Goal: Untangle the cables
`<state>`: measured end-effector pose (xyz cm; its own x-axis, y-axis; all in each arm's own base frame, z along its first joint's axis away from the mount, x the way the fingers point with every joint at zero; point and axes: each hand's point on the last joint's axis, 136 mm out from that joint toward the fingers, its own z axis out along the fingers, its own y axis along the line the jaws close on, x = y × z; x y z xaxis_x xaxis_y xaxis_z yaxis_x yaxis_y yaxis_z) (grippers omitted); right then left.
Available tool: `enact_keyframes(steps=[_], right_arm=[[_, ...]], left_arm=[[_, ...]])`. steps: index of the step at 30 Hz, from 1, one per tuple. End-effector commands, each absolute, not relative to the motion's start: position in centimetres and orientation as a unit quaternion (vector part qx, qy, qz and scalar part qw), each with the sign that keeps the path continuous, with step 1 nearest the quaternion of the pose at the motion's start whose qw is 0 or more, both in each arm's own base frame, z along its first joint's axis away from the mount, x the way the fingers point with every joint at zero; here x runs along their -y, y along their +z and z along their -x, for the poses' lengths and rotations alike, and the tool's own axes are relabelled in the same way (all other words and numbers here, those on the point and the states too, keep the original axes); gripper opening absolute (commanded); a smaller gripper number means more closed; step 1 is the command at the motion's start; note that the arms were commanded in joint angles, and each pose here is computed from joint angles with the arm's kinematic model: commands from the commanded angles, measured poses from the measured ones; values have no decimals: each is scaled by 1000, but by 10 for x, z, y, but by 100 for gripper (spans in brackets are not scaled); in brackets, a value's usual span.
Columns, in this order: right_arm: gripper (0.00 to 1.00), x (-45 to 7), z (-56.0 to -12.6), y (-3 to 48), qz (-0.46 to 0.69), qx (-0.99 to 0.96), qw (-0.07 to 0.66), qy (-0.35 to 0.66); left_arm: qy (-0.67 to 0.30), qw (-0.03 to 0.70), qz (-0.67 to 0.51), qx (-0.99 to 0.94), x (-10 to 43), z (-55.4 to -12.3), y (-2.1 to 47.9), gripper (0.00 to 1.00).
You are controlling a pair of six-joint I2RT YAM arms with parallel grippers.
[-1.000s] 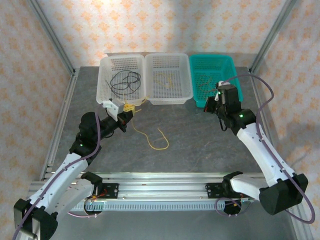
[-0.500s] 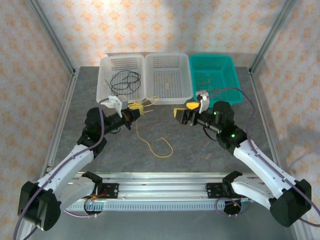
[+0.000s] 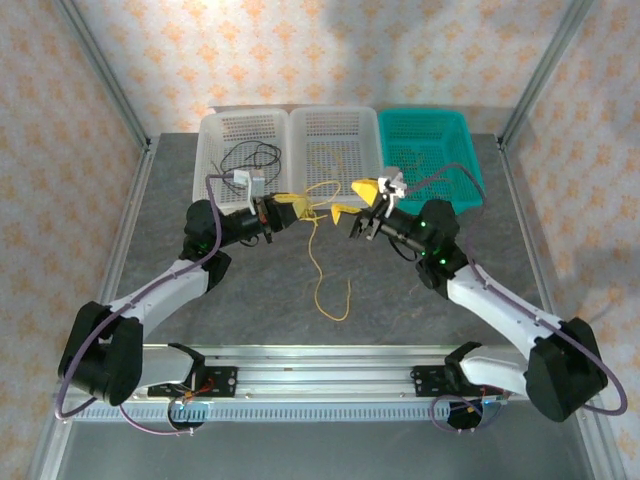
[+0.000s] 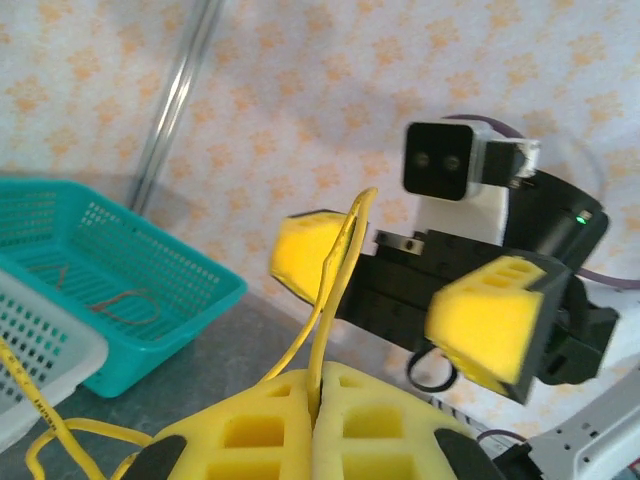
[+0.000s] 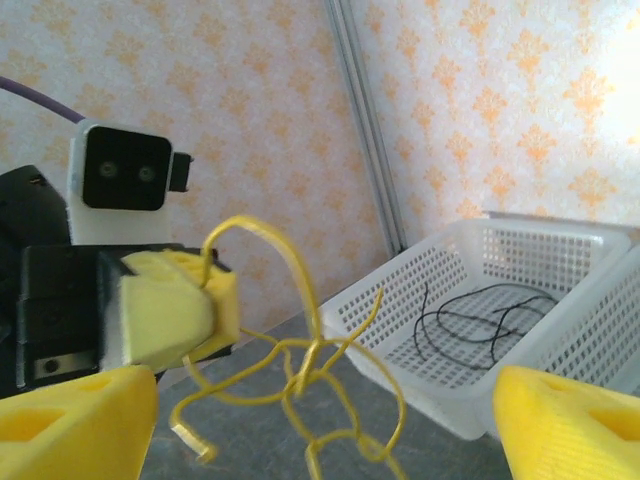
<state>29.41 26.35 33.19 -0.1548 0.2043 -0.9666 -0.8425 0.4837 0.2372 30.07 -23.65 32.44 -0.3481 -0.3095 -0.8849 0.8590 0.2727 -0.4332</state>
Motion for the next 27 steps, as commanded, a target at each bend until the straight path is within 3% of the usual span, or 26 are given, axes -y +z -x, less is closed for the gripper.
enact_keyframes(steps=[1, 7, 12, 16, 17, 20, 22, 27], right_arm=[[84, -272, -300, 354, 292, -584, 630, 420], [70, -288, -300, 364, 330, -564, 617, 438], [32, -292, -301, 370, 339, -567, 606, 443], [0, -276, -313, 371, 289, -606, 617, 410], [0, -272, -318, 373, 269, -619, 617, 404], [0, -258, -329, 380, 213, -643, 623, 390], [0, -245, -336, 387, 163, -654, 634, 381], [0, -228, -338, 402, 95, -661, 634, 390]], left_arm=[[-583, 536, -272, -547, 239, -282, 356, 0], [-585, 521, -279, -555, 242, -283, 348, 0], [-573, 527, -271, -566, 242, -291, 343, 0], [-505, 573, -240, -599, 229, -309, 337, 0], [-489, 582, -233, -606, 225, -312, 337, 9], [-445, 610, -211, -621, 212, -316, 337, 48], [-410, 628, -186, -634, 199, -319, 334, 67], [-369, 650, -165, -644, 186, -312, 314, 74]])
